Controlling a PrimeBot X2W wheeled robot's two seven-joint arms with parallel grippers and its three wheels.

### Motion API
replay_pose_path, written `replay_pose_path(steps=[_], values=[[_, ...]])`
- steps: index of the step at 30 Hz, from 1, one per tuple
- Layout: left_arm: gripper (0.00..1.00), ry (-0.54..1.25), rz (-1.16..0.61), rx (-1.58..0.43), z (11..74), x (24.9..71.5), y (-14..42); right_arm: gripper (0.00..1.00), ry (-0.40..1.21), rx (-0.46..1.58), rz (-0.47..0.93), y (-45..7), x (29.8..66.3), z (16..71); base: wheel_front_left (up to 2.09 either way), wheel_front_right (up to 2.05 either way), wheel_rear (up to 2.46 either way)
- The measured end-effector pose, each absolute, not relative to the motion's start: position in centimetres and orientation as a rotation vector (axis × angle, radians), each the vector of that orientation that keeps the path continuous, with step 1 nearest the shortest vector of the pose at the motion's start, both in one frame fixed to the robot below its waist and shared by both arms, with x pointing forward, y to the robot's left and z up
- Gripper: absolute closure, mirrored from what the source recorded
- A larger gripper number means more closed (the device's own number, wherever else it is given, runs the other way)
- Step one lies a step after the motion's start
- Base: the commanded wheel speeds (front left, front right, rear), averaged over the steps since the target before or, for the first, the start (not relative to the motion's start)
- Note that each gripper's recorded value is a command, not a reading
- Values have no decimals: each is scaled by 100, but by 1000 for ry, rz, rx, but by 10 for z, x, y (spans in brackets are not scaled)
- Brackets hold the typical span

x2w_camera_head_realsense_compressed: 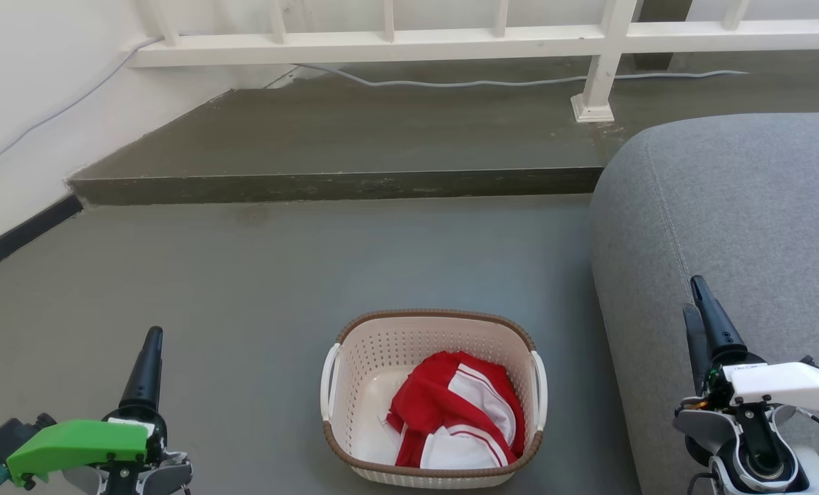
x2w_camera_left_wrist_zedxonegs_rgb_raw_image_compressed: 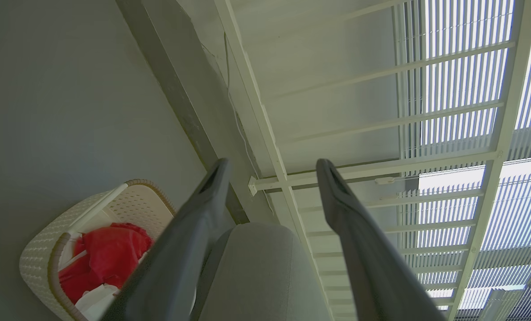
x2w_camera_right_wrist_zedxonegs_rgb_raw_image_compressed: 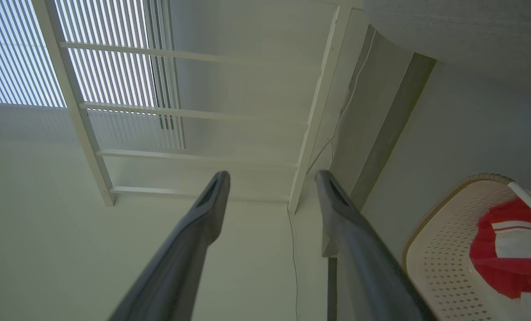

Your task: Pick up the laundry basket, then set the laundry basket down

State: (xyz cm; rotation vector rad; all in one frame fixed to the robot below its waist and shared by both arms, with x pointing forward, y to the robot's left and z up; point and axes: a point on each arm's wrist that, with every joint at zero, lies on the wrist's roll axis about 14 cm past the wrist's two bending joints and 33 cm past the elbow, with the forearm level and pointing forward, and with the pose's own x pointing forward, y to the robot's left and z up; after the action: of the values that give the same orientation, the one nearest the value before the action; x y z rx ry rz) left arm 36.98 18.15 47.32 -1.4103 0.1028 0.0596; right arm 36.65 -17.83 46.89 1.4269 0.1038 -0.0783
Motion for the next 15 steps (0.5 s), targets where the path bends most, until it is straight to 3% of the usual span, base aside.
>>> replay_pose_path(steps=[15], values=[[0,114,-8,-1139,479,372,174,0,65,1195,-35,-176,373,484,0,0,0]])
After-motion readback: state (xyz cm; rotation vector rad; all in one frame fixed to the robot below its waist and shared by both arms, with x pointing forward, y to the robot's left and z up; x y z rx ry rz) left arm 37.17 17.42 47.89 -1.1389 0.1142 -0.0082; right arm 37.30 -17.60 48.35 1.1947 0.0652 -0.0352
